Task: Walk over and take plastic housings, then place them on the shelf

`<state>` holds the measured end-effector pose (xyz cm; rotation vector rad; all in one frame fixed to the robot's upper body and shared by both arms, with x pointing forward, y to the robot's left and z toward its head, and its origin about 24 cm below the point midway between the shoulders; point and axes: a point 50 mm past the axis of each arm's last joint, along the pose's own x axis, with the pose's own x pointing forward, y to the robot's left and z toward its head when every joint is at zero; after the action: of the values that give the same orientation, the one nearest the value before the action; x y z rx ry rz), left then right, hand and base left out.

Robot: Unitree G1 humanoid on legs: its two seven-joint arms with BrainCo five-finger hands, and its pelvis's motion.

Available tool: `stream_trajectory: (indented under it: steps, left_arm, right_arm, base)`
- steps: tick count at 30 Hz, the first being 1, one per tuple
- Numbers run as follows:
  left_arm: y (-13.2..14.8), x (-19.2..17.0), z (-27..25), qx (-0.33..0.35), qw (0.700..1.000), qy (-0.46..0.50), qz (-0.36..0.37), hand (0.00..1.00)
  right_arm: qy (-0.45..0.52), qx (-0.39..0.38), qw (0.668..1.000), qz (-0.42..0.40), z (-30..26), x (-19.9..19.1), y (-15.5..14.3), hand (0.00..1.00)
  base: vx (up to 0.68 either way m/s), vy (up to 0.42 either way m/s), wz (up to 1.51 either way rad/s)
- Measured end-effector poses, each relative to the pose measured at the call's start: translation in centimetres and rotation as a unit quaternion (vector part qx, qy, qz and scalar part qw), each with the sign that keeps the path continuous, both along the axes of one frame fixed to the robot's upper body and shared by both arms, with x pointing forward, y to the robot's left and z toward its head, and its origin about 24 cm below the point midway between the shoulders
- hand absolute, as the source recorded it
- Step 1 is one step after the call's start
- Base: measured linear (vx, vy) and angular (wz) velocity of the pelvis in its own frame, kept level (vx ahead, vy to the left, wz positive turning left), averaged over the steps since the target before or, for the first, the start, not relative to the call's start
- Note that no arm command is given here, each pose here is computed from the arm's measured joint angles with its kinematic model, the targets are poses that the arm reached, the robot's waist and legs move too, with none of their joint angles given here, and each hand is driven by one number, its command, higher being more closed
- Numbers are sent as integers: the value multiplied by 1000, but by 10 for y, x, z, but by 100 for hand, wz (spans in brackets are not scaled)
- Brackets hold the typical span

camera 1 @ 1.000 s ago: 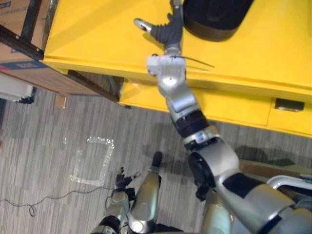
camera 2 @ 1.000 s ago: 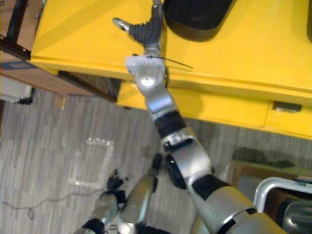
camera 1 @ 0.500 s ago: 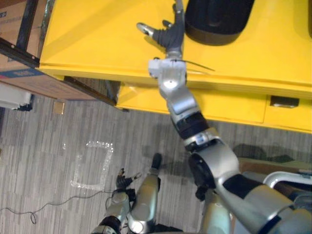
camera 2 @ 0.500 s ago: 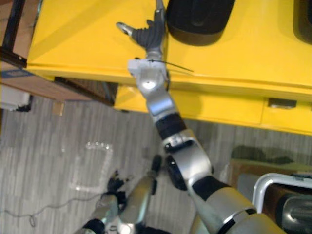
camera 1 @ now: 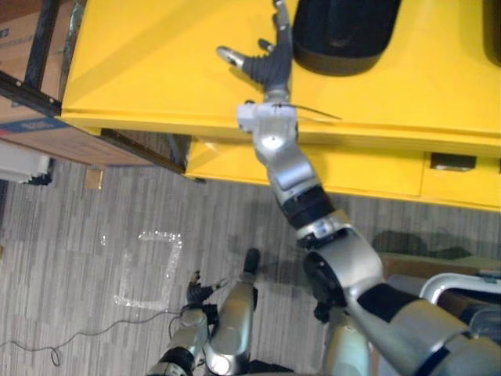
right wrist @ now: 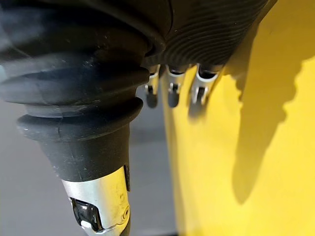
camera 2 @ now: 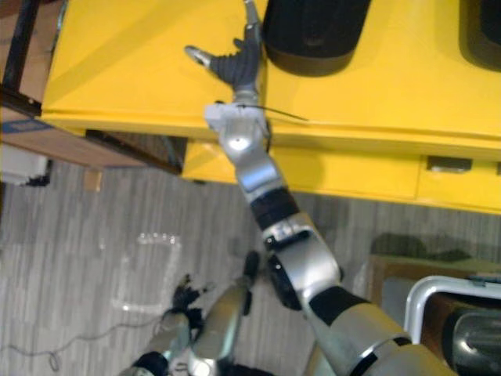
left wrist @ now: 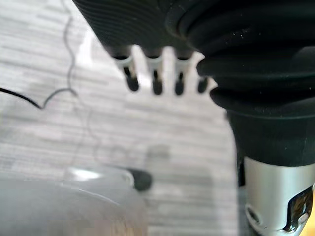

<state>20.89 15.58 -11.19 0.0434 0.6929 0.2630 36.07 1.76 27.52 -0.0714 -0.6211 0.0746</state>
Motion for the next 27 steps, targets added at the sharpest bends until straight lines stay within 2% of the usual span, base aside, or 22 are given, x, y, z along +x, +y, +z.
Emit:
stream_trajectory:
  steps: [7, 13, 18, 20, 27]
  left_arm:
    - [4, -9, -5, 8, 1000, 12, -7, 0]
    - [7, -18, -9, 11, 1000, 24, -16, 0]
    - [8, -29, -15, 13, 999, 40, -18, 0]
    - [8, -30, -16, 11, 999, 42, -19, 0]
    - [5, -35, -18, 7, 999, 49, -19, 0]
  right_arm:
    - [-101, -26, 982, 157, 19, -46, 35, 0]
    - [-143, -8, 960, 239, 23, -74, 39, 0]
    - [-106, 8, 954, 280, 11, -69, 40, 0]
    - [-59, 1, 955, 290, -5, -57, 43, 0]
    - [5, -20, 959, 282, -23, -36, 47, 0]
  base:
    - [2, 14, -12]
    - [0, 21, -21]
    - [16, 4, -31]
    - [6, -7, 2]
    - [-10, 9, 14]
